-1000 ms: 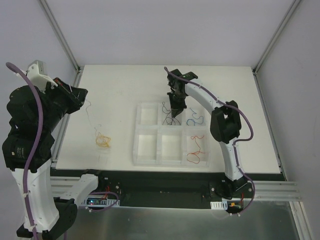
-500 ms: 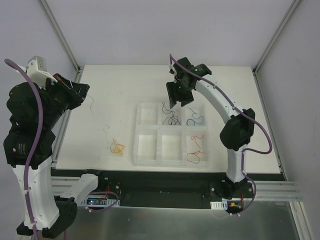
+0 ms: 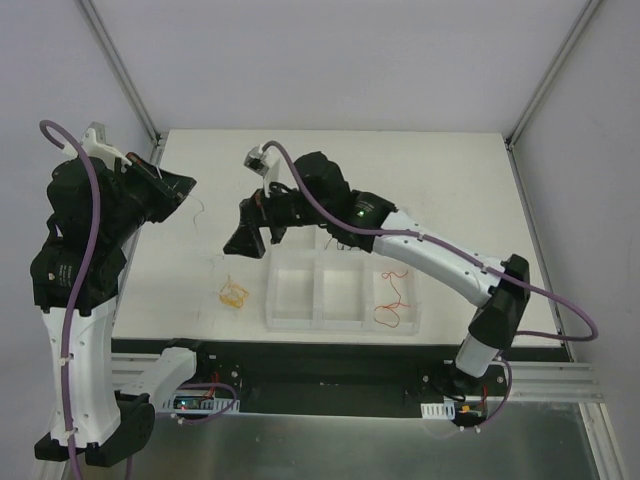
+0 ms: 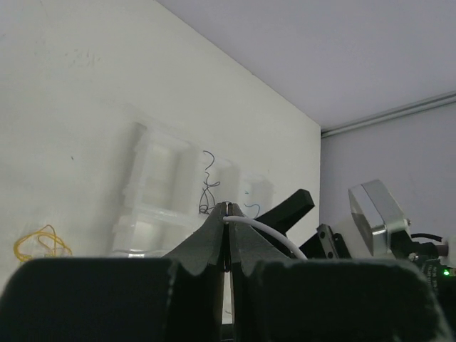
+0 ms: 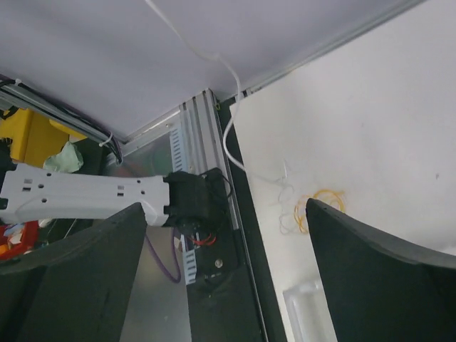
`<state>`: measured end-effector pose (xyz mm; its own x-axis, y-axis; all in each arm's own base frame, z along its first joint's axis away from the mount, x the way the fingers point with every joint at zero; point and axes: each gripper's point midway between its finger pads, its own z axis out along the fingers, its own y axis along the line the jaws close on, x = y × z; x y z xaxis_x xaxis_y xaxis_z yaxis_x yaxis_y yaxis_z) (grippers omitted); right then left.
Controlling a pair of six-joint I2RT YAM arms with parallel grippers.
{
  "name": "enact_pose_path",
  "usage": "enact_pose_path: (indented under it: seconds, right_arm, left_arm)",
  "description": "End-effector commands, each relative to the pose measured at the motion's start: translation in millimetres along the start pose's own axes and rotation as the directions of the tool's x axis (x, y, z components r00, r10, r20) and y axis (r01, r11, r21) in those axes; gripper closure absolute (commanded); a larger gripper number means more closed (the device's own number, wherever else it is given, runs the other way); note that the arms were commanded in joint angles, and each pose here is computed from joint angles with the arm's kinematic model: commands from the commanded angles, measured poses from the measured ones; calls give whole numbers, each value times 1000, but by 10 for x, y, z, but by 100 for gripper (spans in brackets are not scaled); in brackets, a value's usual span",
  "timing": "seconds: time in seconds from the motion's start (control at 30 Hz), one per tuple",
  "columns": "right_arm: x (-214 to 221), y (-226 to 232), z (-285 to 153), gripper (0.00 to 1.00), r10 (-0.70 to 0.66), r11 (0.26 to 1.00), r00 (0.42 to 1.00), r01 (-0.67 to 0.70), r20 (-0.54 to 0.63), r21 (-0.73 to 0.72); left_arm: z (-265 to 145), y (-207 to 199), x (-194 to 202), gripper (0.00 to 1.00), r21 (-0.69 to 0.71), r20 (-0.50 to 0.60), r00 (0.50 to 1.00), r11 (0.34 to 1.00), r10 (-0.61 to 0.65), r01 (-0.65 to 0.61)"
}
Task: Untangle the cables
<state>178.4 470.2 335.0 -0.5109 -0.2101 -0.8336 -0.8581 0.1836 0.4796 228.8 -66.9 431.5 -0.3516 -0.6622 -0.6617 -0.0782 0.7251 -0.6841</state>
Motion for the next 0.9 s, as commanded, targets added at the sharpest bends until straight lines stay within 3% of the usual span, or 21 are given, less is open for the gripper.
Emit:
enact_pose_path:
  seconds: [0.0, 0.27, 0.33, 0.4, 0.47, 0.63, 0.7, 0.73, 0.8, 0.87]
  right_arm:
    - [-183, 31, 394, 4, -125, 991, 988, 128, 88, -28]
    - [42, 40, 767, 1, -198, 980, 980, 198, 37, -17]
    - [99, 82, 841, 7, -176, 984, 984, 176, 18, -38]
    - [146, 122, 898, 18, -157, 986, 988, 157, 11, -49]
    - [195, 55, 962, 34, -107, 994, 994, 107, 4, -13]
    - [11, -29, 955, 95, 0, 1000, 1000, 0, 14, 28]
    - [-137, -19, 835, 100, 93, 995, 995, -94, 26, 37]
    - [-222, 21, 766, 100, 149, 989, 988, -150, 40, 17]
    - [-446, 33, 623, 100, 253, 967, 964, -252, 77, -25]
    - [-639, 44, 525, 100, 363, 932, 926, -359, 99, -56]
  left_arm:
    - [-10, -167, 15, 100, 68, -22, 995, 993, -93, 94]
    - [-106, -181, 40, 100, 84, -21, 996, 993, -85, 86]
    - [-107, -173, 44, 100, 82, -21, 996, 993, -82, 83]
    - [-96, -152, 40, 100, 72, -16, 996, 993, -88, 89]
    - [-61, -151, 35, 100, 66, -21, 996, 994, -90, 91]
    - [25, -143, -1, 100, 54, -21, 998, 996, -65, 66]
    - [70, -91, -2, 97, 48, -21, 999, 998, 36, -35]
    - [89, -26, -1, 83, 31, -22, 994, 994, 107, -106]
    - [69, 281, -23, 42, -104, -6, 983, 978, 182, -182]
    - [2, 562, -64, 17, -221, 30, 970, 948, 240, -228]
